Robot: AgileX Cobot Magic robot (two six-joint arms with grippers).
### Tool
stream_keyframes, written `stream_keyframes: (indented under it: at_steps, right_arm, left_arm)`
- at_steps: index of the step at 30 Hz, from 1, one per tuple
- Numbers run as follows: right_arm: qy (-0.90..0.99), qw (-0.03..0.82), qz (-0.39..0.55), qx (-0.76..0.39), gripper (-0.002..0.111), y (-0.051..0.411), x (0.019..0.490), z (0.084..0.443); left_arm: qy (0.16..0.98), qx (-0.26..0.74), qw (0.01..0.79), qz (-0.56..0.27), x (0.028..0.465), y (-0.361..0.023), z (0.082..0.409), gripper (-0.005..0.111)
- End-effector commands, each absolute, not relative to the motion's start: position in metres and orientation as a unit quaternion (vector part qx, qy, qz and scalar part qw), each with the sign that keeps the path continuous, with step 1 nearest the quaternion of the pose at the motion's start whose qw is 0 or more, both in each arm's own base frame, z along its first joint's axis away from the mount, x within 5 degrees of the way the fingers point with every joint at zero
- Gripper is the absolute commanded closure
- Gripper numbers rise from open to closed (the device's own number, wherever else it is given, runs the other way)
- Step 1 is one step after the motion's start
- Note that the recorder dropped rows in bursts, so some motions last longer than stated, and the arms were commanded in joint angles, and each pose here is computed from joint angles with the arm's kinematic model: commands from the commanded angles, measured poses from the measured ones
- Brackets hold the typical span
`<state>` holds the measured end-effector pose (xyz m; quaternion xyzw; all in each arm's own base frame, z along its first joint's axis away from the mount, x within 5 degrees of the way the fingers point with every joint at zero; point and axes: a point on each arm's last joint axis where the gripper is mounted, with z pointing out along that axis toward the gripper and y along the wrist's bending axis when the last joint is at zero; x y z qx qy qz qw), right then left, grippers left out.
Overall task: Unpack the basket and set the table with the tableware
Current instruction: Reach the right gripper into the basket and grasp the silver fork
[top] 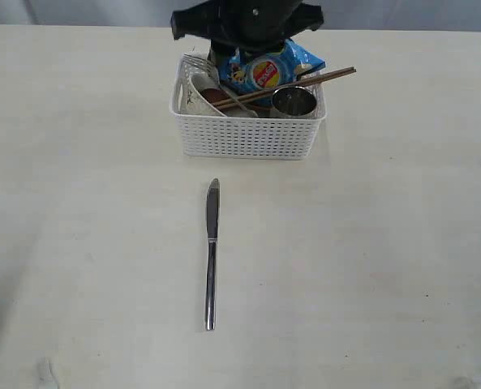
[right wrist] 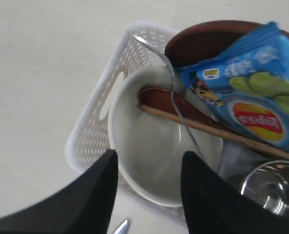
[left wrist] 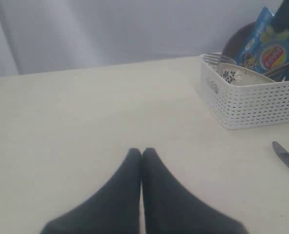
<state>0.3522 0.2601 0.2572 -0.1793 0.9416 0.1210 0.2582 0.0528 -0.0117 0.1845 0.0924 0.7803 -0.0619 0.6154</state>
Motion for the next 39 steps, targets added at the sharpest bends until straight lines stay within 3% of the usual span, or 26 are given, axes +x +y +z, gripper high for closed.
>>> stream_keyframes:
  at_steps: [1,8,18,28,30,35,39]
  right_arm:
    - [0.942,0.230,0.094,-0.224,0.067,0.272,0.361,0.225]
    - [0.936,0.233,0.043,-0.260,0.067,0.273,0.374,0.189]
    - [0.912,0.303,0.036,-0.275,0.067,0.279,0.389,0.179]
    - [0.911,0.291,0.013,-0.290,0.067,0.280,0.394,0.150]
    - [0.911,0.291,0.013,-0.293,0.073,0.280,0.394,0.147]
    - [0.906,0.289,0.008,-0.310,0.105,0.281,0.394,0.143]
    - [0.902,0.293,0.007,-0.319,0.109,0.282,0.393,0.148]
  left_arm:
    - [0.779,0.090,0.617,-0.063,0.053,-0.012,0.184,0.107]
    - [0.779,0.090,0.617,-0.063,0.053,-0.012,0.184,0.107]
    - [0.779,0.090,0.617,-0.063,0.053,-0.012,0.184,0.107]
    - [0.779,0.090,0.617,-0.063,0.053,-0.012,0.184,0.107]
    - [0.779,0.090,0.617,-0.063,0.053,-0.012,0.184,0.107]
    - [0.779,0.090,0.617,-0.063,0.053,-0.012,0.184,0.107]
    - [0.779,0.090,0.617,-0.063,0.053,-0.012,0.184,0.107]
